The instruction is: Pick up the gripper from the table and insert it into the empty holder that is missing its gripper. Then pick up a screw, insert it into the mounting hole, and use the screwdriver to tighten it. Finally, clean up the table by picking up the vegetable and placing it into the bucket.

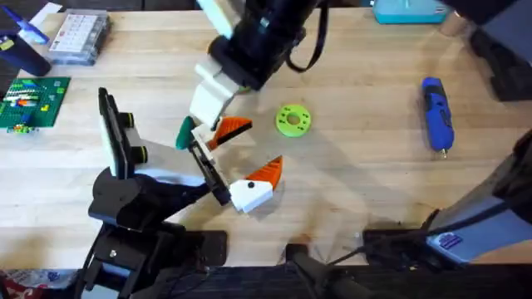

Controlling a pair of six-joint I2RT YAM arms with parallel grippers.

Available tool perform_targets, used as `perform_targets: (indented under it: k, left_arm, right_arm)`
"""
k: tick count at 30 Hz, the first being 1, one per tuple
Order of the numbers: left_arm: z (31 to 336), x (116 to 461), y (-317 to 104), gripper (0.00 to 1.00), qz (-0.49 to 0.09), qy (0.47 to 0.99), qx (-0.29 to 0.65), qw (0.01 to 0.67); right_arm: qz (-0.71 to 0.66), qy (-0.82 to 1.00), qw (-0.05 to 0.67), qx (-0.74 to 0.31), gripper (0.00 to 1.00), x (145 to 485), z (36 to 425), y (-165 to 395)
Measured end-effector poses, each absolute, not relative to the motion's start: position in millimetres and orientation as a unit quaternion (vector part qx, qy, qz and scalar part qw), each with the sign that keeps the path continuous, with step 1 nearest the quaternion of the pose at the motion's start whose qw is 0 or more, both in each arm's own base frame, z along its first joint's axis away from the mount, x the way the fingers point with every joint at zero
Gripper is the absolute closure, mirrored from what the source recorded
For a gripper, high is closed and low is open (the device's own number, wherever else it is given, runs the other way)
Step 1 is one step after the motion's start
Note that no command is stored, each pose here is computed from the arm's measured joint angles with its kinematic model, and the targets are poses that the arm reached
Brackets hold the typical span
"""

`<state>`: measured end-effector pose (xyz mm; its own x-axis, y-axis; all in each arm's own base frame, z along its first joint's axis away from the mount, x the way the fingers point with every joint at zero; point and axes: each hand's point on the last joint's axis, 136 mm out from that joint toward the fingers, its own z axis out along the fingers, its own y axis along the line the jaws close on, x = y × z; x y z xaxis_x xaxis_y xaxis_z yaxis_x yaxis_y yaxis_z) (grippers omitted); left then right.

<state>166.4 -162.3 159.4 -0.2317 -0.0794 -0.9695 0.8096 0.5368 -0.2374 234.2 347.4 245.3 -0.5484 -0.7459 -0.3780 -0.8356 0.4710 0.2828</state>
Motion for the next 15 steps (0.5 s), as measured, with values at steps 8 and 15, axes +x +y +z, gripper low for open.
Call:
perform_targets:
  k: [8,15]
  left_arm:
    - [159,166,-162,0.011,-0.398,0.676,0.270,0.558]
    - [159,166,-162,0.011,-0.398,0.676,0.270,0.558]
  right_arm:
    - [0.273,0.844,0.068,-0.457,0.007,236,239,352]
    - [0.297,0.834,0.022,-0.464,0.113,229,216,367]
